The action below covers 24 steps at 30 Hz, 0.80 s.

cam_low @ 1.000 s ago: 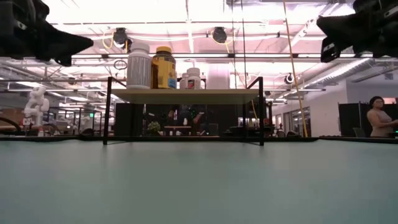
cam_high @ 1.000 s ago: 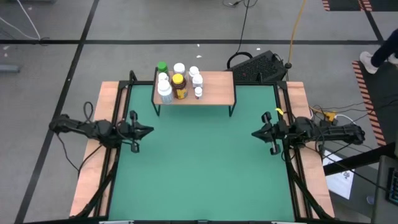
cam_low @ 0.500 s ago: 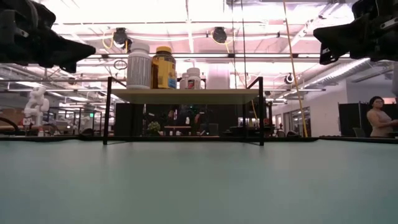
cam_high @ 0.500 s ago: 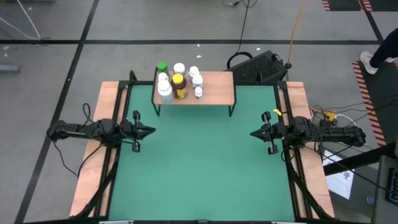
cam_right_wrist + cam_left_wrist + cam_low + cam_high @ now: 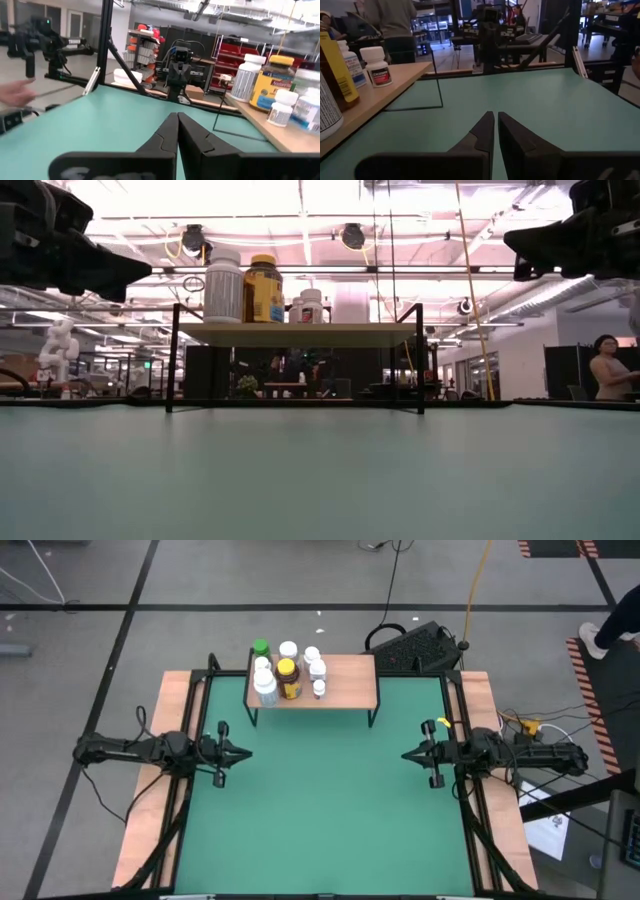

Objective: Pick and place medicine bottles onto shelf by color
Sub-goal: Return to Home Position

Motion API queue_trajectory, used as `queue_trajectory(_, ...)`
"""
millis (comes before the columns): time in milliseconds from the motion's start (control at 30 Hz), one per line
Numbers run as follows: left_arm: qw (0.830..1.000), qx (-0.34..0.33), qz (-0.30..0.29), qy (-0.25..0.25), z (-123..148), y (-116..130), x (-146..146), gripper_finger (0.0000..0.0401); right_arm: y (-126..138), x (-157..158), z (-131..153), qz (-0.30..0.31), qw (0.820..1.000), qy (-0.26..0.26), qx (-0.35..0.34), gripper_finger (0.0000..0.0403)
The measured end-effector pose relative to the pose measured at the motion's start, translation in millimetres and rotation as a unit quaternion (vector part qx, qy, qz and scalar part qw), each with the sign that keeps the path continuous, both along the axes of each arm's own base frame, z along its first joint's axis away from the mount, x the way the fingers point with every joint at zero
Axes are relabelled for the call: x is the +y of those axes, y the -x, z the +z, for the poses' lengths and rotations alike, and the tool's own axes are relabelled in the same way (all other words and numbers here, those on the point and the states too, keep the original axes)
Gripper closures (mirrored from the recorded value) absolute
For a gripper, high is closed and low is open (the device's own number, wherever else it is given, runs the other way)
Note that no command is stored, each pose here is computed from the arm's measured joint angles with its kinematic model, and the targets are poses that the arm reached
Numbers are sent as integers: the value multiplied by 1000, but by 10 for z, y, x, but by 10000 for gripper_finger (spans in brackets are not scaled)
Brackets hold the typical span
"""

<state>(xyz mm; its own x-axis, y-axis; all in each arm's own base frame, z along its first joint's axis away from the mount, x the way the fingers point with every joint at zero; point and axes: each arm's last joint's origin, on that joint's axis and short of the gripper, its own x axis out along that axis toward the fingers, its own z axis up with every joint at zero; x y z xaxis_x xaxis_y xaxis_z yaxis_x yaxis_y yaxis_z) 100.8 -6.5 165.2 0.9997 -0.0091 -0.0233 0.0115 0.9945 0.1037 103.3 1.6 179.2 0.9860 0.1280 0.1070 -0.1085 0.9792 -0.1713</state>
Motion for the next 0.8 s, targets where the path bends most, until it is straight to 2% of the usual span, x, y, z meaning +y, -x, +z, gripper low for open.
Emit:
queue_trajectory(267, 1000, -1, 0, 1, -1, 0, 0, 375, 1, 0, 7, -9, 996, 82, -14, 403)
queue_trajectory(800, 1000, -1, 1, 1, 0, 0, 0, 375, 1, 0, 7, -9, 996, 84, -15, 403)
